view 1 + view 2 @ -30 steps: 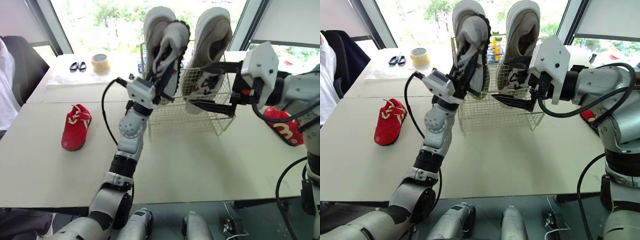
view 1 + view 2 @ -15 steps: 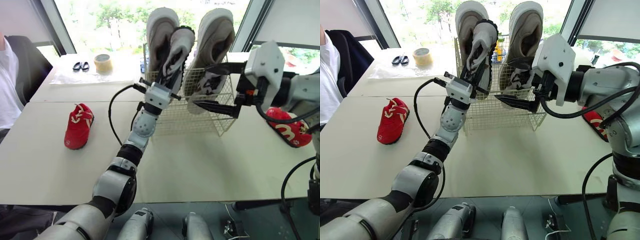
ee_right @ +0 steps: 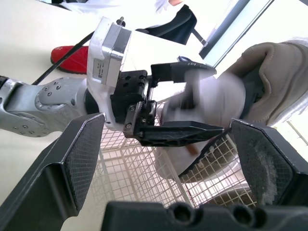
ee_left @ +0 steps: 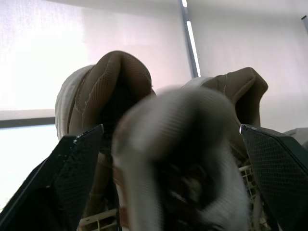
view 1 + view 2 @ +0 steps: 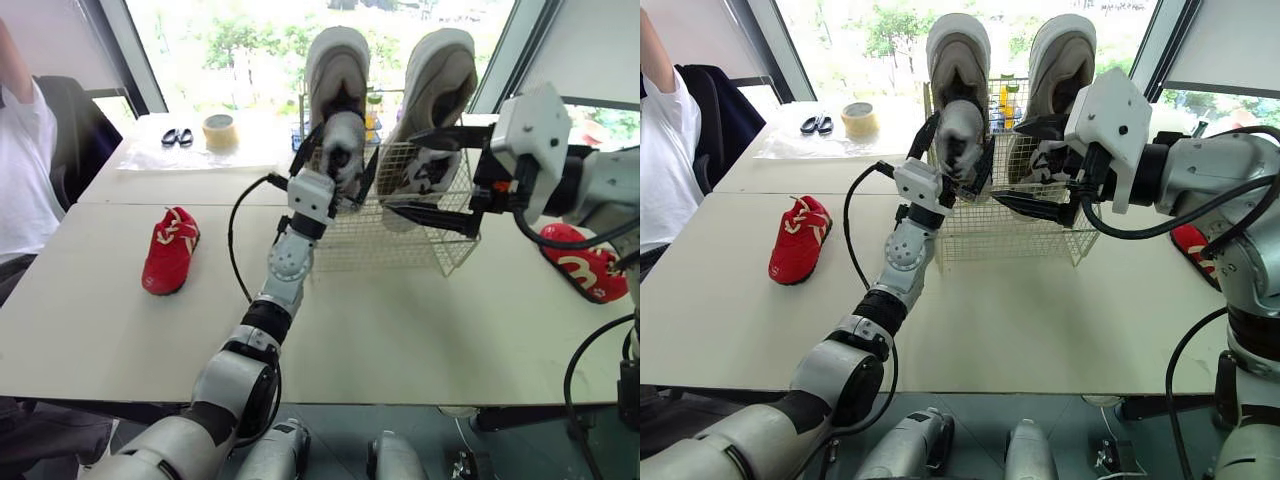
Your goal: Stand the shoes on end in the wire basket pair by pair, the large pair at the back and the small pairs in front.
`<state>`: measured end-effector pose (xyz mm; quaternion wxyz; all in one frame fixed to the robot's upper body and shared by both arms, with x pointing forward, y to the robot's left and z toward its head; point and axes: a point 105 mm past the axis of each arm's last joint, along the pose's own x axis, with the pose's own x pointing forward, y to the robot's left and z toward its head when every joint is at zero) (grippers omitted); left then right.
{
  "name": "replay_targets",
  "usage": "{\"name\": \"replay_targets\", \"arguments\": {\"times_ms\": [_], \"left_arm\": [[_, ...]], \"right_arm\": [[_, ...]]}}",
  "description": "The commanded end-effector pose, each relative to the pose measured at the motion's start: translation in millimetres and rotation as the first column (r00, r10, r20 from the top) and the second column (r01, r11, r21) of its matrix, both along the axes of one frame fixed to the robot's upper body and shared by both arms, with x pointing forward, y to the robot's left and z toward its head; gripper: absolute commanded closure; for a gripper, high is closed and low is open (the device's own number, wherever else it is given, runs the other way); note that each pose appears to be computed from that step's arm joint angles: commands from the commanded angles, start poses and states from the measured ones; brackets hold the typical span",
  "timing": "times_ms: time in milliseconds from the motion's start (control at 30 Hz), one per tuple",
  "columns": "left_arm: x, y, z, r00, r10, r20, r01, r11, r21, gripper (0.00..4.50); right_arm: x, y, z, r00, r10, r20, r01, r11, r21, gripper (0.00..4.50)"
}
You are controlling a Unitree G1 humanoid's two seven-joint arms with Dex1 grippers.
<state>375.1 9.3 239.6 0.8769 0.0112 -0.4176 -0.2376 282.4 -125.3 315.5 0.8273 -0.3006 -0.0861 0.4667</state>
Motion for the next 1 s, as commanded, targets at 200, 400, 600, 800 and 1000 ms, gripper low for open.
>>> {"name": "replay_targets", "arguments": {"times_ms": [200, 400, 600, 800, 1000], "left_arm": [[-9, 16, -19, 0.987, -0.128, -0.093, 0.131, 0.991, 0.034, 0.05], [-28, 40, 6, 0.958, -0.264, -0.116, 0.267, 0.964, 0.014, 0.05], [-45, 72, 43, 0.939, -0.320, -0.125, 0.325, 0.946, 0.020, 0.05], [-63, 106, 64, 0.863, -0.413, -0.290, 0.461, 0.879, 0.121, 0.05], [-79, 123, 68, 0.681, -0.527, -0.509, 0.667, 0.733, 0.133, 0.05]], "right_arm": [[-3, -1, 11, 0.998, 0.007, 0.070, -0.008, 1.000, 0.013, 0.00], [-1, -5, 10, 0.997, -0.001, 0.074, 0.000, 1.000, 0.018, 0.00], [3, -18, 13, 0.996, -0.052, 0.079, 0.049, 0.998, 0.042, 0.00], [12, -70, 19, 0.959, -0.282, 0.038, 0.274, 0.951, 0.141, 0.00], [28, -166, 4, 0.744, -0.664, -0.080, 0.663, 0.716, 0.220, 0.00]]}}
